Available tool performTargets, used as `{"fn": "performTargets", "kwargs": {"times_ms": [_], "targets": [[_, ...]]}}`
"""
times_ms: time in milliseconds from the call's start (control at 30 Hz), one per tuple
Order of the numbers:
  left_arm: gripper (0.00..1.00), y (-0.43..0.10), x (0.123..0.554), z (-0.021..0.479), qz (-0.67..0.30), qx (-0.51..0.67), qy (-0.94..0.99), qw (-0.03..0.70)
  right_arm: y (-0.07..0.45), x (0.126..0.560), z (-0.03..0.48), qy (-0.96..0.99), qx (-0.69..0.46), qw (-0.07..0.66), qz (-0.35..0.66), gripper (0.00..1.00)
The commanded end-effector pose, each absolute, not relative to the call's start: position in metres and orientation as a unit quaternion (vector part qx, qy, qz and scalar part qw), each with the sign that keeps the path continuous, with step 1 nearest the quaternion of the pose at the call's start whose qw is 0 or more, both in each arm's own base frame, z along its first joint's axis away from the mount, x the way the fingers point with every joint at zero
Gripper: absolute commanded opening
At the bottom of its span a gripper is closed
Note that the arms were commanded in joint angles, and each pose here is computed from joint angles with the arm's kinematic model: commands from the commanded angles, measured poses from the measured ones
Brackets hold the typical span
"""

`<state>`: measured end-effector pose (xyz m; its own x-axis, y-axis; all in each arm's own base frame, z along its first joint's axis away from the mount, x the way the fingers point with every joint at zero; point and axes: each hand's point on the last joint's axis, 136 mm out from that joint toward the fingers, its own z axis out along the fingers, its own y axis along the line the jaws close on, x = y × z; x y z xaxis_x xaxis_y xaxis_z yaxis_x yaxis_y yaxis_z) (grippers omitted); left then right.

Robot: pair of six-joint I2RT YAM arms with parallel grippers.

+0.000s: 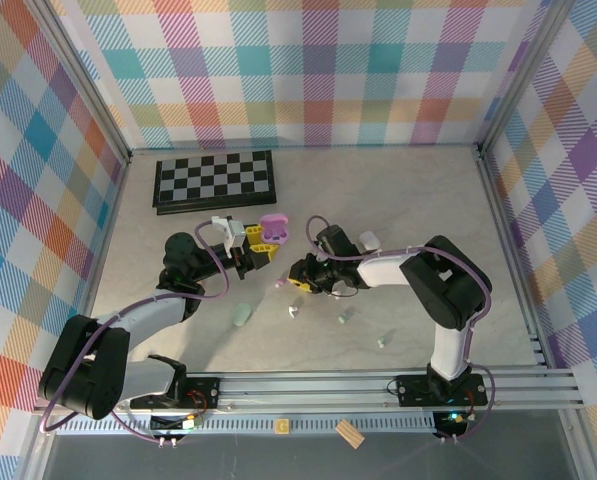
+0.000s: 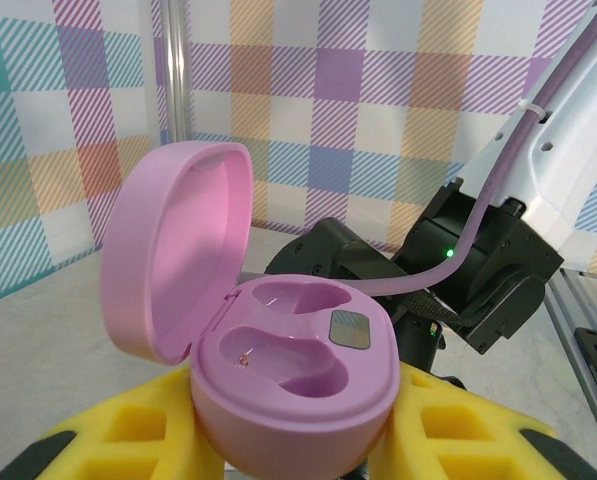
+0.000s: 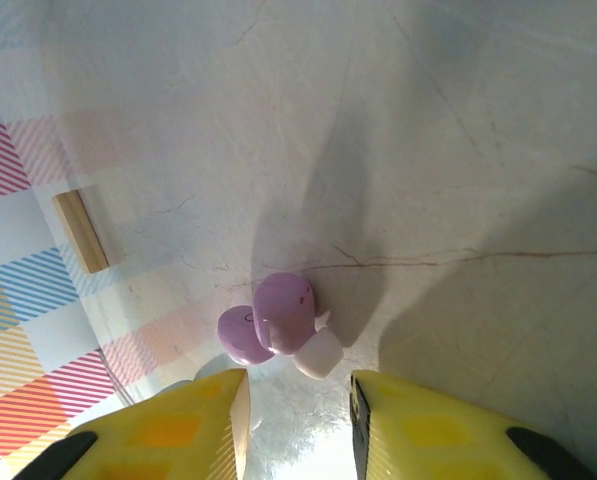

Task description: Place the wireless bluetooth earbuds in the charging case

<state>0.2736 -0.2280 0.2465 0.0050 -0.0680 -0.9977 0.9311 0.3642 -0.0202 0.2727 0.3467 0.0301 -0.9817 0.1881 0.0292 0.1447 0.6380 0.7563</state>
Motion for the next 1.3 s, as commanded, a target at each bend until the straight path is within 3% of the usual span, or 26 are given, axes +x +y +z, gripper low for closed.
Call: {"fn": "performTargets", "kwargs": {"times_ms": [0, 700, 1267], "targets": [[0.34, -0.223, 0.275, 0.261, -0.399, 0.388, 0.548, 0.625, 0.343, 0.274, 0.038, 0.922, 0.06, 0.052, 0.38, 0.35], [0.33, -0.14, 0.341, 0.276, -0.342, 0.266, 0.566, 0.701, 0.34, 0.284, 0.052, 0.97, -0.103, 0.169, 0.142, 0.42], [0.33, -0.139, 0.336, 0.276, -0.34, 0.272, 0.563, 0.702, 0.358, 0.29, 0.035, 0.972, -0.12, 0.156, 0.131, 0.41]]}}
